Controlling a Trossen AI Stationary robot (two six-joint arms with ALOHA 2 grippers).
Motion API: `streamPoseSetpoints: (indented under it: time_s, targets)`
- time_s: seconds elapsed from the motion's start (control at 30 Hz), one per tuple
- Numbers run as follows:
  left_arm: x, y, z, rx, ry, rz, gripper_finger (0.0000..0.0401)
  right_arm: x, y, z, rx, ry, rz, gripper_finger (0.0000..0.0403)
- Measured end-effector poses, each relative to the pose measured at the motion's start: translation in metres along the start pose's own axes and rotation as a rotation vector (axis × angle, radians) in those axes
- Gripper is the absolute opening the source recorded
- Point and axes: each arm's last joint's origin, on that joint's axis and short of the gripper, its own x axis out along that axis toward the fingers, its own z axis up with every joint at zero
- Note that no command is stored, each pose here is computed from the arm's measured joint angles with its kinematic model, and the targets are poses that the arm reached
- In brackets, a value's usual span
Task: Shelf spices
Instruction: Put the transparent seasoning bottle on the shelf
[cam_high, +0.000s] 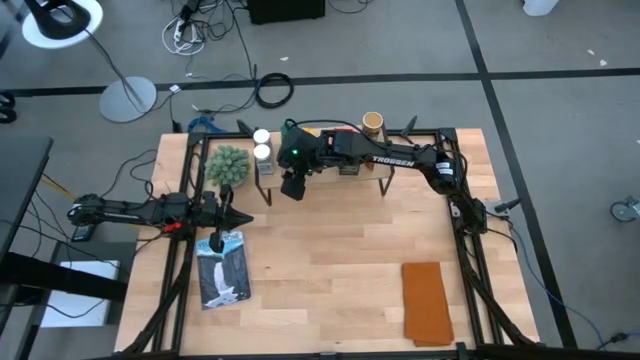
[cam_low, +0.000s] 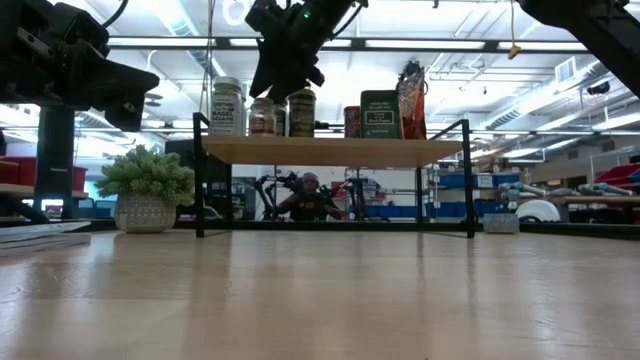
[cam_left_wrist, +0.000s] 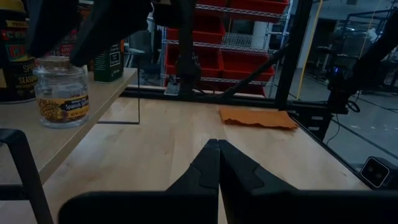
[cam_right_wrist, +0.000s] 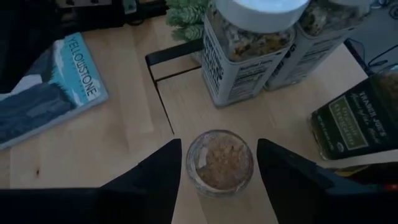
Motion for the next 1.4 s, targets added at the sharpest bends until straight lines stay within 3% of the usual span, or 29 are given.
streamPoseSetpoints:
  time_s: [0.13, 0.43, 0.57, 0.67, 0.73, 1.03, 1.2, 1.3, 1.4]
  targets:
    - [0.0, 0.0, 0.0, 0.0, 0.0, 0.0, 0.0008, -0.007, 0.004, 0.0, 0.0, -0.001, -0.015, 0.02]
    - [0.0, 0.0, 0.0, 0.0, 0.0, 0.001, 0.0008, -0.042, 0.032, -0.007, -0.027, 0.029, -0.171, 0.0155]
    - [0.0, 0.0, 0.0, 0.0, 0.0, 0.001, 0.0008, -0.044, 0.051, -0.019, -0.053, 0.086, -0.231, 0.0098]
    - [0.0, 0.0, 0.0, 0.0, 0.0, 0.0, 0.0008, -0.032, 0.068, -0.036, -0.098, 0.119, -0.315, 0.0032]
    - [0.0, 0.0, 0.0, 0.0, 0.0, 0.0, 0.0008, -0.024, 0.08, -0.048, -0.12, 0.122, -0.367, 0.0009]
    - [0.0, 0.0, 0.0, 0.0, -0.004, 0.0, 0.0008, 0.009, 0.12, -0.091, -0.037, -0.095, -0.28, 0.0004]
    - [0.0, 0.0, 0.001, -0.001, -0.007, 0.0, 0.0008, 0.003, 0.117, -0.114, 0.097, -0.364, -0.19, 0.0002]
    - [0.0, 0.0, 0.001, -0.001, -0.008, -0.001, 0.0008, 0.005, 0.11, -0.126, 0.114, -0.551, -0.152, 0.0001]
    - [0.0, 0.0, 0.002, -0.001, -0.017, -0.001, 0.0008, 0.017, 0.094, -0.135, 0.146, -0.621, -0.152, 0.0001]
